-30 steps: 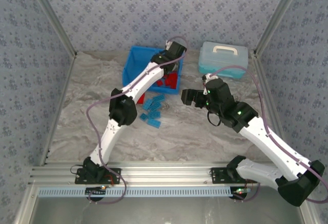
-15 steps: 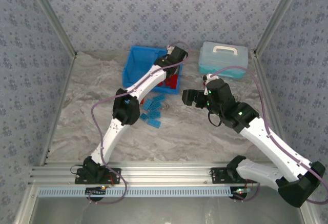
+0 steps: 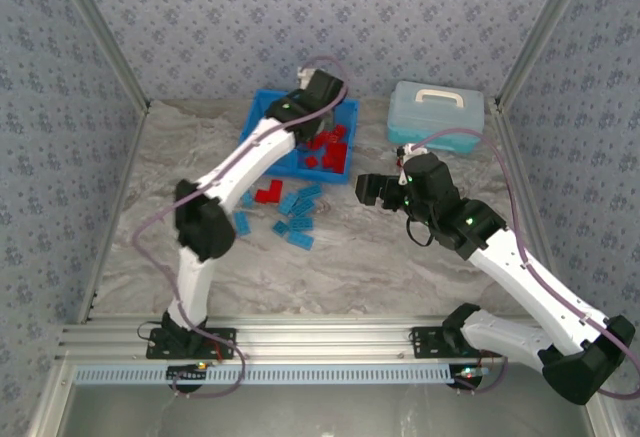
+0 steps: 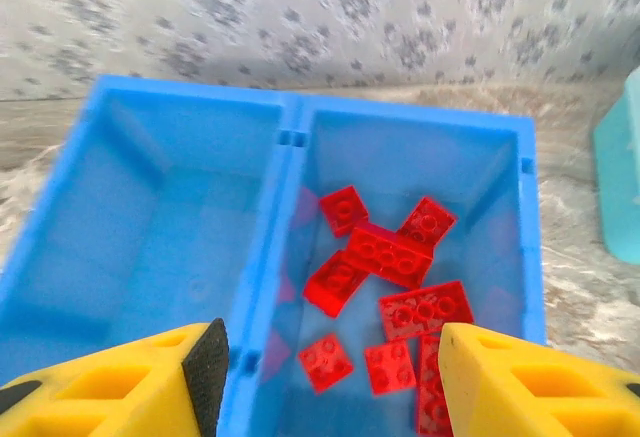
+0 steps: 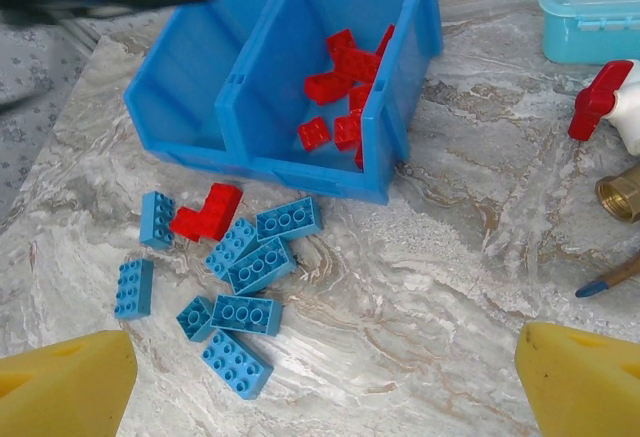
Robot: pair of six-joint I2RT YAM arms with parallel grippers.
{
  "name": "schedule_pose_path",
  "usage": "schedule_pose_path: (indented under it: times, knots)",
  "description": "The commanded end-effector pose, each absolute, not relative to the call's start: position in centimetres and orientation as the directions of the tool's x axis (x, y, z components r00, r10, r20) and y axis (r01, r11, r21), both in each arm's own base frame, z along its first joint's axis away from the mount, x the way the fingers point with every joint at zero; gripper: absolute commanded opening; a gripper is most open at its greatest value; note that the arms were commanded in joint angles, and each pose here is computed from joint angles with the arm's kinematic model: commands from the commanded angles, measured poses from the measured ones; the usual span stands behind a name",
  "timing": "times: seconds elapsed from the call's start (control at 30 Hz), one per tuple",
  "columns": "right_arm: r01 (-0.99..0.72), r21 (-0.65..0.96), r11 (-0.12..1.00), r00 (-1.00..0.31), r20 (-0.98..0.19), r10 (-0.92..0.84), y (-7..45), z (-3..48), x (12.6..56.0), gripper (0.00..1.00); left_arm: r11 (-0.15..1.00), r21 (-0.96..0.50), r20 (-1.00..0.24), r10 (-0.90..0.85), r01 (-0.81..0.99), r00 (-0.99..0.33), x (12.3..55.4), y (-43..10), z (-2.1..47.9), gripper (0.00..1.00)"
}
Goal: Sort the legos into containers by color
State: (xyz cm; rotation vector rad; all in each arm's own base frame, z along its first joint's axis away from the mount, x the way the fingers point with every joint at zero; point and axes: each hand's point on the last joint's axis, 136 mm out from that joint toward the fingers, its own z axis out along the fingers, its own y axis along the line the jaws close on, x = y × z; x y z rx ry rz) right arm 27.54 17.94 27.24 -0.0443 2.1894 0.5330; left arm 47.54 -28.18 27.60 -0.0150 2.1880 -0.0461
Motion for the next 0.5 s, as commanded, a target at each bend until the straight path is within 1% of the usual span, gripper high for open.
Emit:
schedule_pose_path:
  times: [0.0,0.1,0.2,0.23,0.33,0.47]
  knots:
    - [-0.223,0.366,0.903,-0.603,-0.78,0.167,17.7,28.9,27.6,1.0,0.984,-0.172,-0.844,-0.172,-0.047,-0.508,44.4,-25.8,30.9,0.59]
    - [-0.228,0.371,0.9,-0.609,-0.776,0.165,18.0,28.8,27.6,1.0,0.971,-0.219,-0.838,-0.239,-0.099,-0.491,41.7,-22.6,30.0,0.58]
    - [-0.231,0.373,0.899,-0.617,-0.77,0.162,18.1,28.6,27.6,1.0,0.963,-0.237,-0.808,-0.268,-0.127,-0.525,39.6,-20.2,27.8,0.57]
    - [-0.229,0.373,0.899,-0.62,-0.768,0.16,18.1,28.4,27.5,1.0,0.963,-0.239,-0.788,-0.267,-0.124,-0.554,39.0,-19.7,26.6,0.57]
    - [-0.226,0.371,0.901,-0.626,-0.764,0.157,18.1,28.2,27.4,1.0,0.97,-0.224,-0.73,-0.231,-0.095,-0.643,37.9,-18.6,23.3,0.55]
    - [-0.222,0.376,0.899,-0.628,-0.761,0.163,18.2,27.9,27.5,1.0,0.986,-0.155,-0.665,-0.149,-0.06,-0.732,37.5,-17.1,19.3,0.55]
